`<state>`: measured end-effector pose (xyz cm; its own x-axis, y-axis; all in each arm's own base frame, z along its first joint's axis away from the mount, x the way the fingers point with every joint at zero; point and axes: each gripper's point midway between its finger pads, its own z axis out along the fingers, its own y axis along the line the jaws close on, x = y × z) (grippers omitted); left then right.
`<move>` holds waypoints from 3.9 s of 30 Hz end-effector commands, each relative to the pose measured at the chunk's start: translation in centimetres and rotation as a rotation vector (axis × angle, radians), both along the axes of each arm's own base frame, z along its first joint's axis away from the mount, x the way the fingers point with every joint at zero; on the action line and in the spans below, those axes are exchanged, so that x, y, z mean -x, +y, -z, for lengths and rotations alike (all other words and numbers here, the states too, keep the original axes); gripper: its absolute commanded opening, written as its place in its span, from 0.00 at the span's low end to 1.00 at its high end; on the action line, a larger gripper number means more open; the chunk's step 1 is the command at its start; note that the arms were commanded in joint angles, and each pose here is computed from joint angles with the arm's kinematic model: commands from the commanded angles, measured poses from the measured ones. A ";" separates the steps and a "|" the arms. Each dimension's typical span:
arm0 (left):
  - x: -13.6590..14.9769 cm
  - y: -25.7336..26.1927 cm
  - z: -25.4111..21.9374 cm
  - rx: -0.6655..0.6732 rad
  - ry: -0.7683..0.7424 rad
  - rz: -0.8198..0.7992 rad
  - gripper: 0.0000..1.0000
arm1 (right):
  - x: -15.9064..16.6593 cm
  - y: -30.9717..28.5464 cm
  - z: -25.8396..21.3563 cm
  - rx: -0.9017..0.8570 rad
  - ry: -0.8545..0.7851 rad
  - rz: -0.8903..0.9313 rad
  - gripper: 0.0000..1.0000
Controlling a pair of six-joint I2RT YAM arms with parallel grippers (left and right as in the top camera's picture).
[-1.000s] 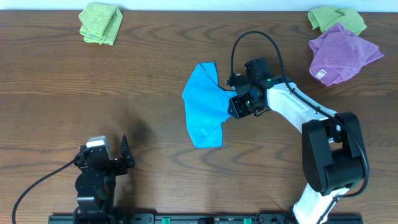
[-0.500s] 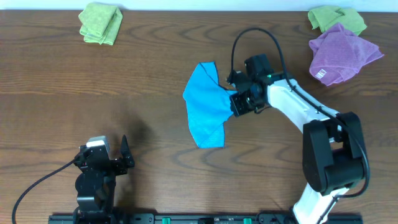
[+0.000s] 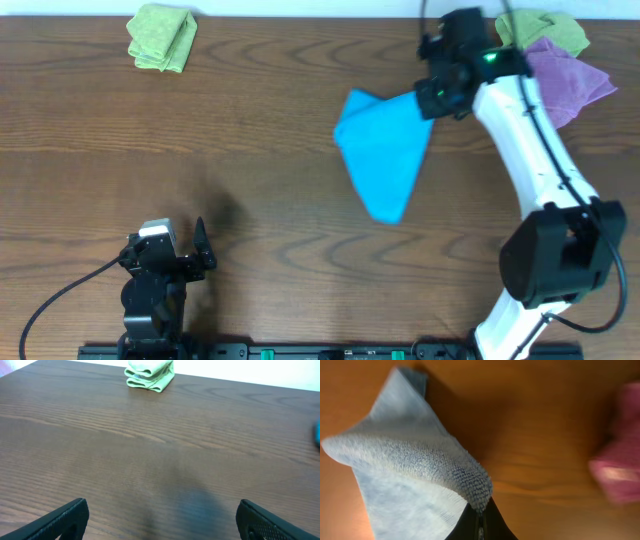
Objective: Fold the cloth
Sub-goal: 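Regrasp a blue cloth corner with the right gripper and shake it out, then pull the blue cloth corner with the right gripper to spread it flat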
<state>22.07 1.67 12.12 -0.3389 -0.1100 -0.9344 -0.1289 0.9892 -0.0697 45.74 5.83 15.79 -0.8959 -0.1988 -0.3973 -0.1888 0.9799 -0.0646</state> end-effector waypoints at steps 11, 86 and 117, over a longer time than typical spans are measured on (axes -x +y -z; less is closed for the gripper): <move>0.1 0.4 0.9 -0.023 0.020 -0.016 0.95 | 1.1 8.9 -7.5 -0.289 -0.048 -0.205 0.01; 0.1 0.5 0.9 -0.023 0.020 -0.017 0.95 | 0.2 4.4 14.9 -0.006 0.284 -0.169 0.01; 0.1 0.4 0.9 -0.023 0.020 -0.016 0.95 | 5.1 30.0 6.2 -0.213 0.026 -0.882 0.04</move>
<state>22.07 1.67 12.12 -0.3390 -0.1096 -0.9344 -0.1288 0.9892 -0.0694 39.99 36.06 9.07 -0.5093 -0.7216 -0.4689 -0.8526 0.4971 0.1610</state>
